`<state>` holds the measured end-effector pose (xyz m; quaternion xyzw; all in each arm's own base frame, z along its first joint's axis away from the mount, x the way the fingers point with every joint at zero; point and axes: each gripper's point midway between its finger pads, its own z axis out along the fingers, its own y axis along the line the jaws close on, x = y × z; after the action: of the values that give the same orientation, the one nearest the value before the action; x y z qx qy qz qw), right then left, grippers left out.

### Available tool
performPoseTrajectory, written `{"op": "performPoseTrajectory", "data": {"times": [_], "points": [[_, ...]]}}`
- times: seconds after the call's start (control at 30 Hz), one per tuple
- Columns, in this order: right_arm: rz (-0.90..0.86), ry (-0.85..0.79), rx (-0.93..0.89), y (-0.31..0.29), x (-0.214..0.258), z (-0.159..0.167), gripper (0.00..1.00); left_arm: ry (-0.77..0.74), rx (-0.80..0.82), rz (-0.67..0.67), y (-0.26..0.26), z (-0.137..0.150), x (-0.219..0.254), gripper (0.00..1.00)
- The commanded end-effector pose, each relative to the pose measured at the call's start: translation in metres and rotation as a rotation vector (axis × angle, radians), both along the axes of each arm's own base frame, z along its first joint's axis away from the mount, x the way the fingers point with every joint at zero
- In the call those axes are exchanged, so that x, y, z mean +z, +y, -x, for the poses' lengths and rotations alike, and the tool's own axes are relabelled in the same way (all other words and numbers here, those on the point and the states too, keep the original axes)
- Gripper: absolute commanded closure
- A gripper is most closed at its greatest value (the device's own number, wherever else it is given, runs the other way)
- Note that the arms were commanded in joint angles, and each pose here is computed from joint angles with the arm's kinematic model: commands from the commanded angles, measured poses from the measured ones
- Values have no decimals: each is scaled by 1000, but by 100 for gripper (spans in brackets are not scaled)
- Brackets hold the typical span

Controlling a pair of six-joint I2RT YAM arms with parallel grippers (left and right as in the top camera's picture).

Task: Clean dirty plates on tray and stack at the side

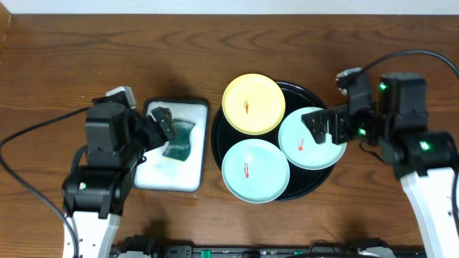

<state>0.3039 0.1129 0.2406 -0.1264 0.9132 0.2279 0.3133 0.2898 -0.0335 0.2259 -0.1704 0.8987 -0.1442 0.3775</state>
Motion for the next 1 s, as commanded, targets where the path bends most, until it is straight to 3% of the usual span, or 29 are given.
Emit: {"op": "performPoseTrajectory", "data": {"times": [0.0,0.07,0.2,0.27,0.57,0.7,0.83,0.97], "points": [[-129,53,26,21,5,-3,1,41,-7,-12,1,-2,-6,7],[-154,61,49,27,3,-7,7,91,-3,-19,2,-2,-18,3],[-139,73,64,28,-5,-11,7,159,-55,34,-11,-1,-33,3],[-120,74,76,28,-9,-11,6,167,-99,21,-15,-4,-37,14],[-40,38,105,41,-16,-15,5,404,-204,-152,-29,-14,-116,15],[-25,46,108,49,-18,-11,9,514,-194,-250,-24,-14,-152,25],[-2,54,89,49,-21,-11,11,525,-148,-333,-11,-28,-170,28],[-7,61,75,48,-21,-11,14,529,-177,-303,-21,-39,-191,32]]}}
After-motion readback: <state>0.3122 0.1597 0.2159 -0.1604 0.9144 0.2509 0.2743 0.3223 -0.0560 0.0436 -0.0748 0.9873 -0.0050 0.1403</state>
